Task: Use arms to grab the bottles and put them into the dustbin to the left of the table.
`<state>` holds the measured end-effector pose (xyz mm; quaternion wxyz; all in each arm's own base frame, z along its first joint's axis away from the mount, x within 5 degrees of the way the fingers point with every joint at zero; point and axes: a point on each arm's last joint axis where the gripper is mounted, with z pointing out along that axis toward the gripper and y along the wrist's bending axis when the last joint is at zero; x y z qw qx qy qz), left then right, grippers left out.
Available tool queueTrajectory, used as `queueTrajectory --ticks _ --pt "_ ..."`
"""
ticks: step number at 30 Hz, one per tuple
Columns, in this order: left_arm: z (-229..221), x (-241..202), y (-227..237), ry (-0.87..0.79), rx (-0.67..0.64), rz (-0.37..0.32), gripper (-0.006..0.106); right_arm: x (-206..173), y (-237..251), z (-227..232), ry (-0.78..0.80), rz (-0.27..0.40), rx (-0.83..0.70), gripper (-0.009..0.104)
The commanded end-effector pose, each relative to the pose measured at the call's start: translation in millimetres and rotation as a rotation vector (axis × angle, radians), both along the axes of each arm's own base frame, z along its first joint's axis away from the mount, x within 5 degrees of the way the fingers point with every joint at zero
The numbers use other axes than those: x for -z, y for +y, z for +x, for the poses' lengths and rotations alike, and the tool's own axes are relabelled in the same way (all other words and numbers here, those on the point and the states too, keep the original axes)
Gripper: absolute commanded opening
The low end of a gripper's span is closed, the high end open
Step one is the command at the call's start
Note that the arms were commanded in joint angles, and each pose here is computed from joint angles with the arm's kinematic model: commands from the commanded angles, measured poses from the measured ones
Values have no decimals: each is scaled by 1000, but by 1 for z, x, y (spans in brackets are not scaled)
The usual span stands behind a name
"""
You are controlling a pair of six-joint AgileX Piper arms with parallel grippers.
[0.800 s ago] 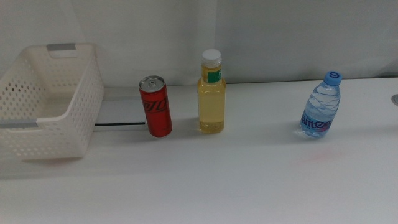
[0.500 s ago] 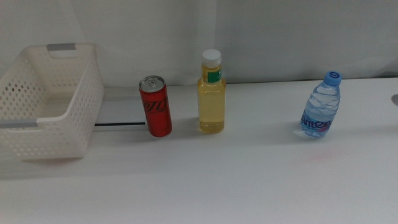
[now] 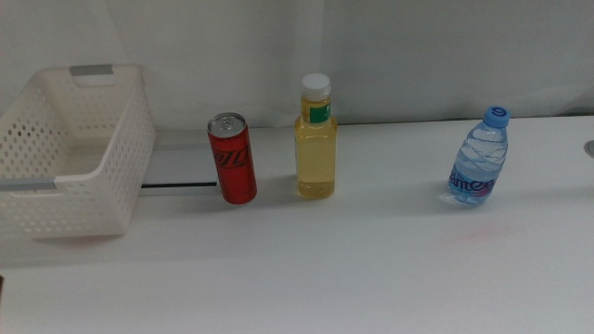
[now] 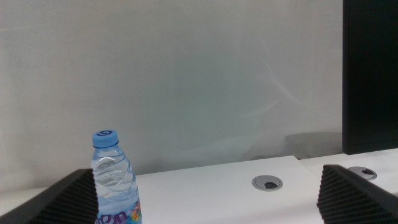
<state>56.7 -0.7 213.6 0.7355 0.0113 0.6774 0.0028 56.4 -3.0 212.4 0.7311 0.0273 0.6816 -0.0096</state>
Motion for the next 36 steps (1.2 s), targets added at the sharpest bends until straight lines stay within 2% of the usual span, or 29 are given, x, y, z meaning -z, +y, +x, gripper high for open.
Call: queueTrajectory --ticks 1,4,5,12,16,20,28,34,36 --pt "-1 11 0 4 16 -107 40 11 0 -1 -5 -7 6 94" --pt "-1 10 0 -3 18 -129 89 11 0 -1 -5 -7 6 94" --pt "-1 10 0 -7 21 -163 92 11 0 -1 -5 -7 6 94" --pt "-1 10 0 -7 23 -182 91 11 0 -1 -3 -7 6 94" --pt "-2 2 0 -23 30 -237 91 11 0 -1 -3 -7 6 94" --pt "-4 -16 0 -34 31 -235 91 11 0 -1 -3 -7 6 94" --pt "24 -83 -1 68 15 -139 91 11 0 -1 -3 -7 6 94" --pt "64 -120 -2 125 11 -144 91 11 0 -1 -3 -7 6 94" --pt "80 -121 -2 146 10 -172 91 11 0 -1 -3 -7 6 94"
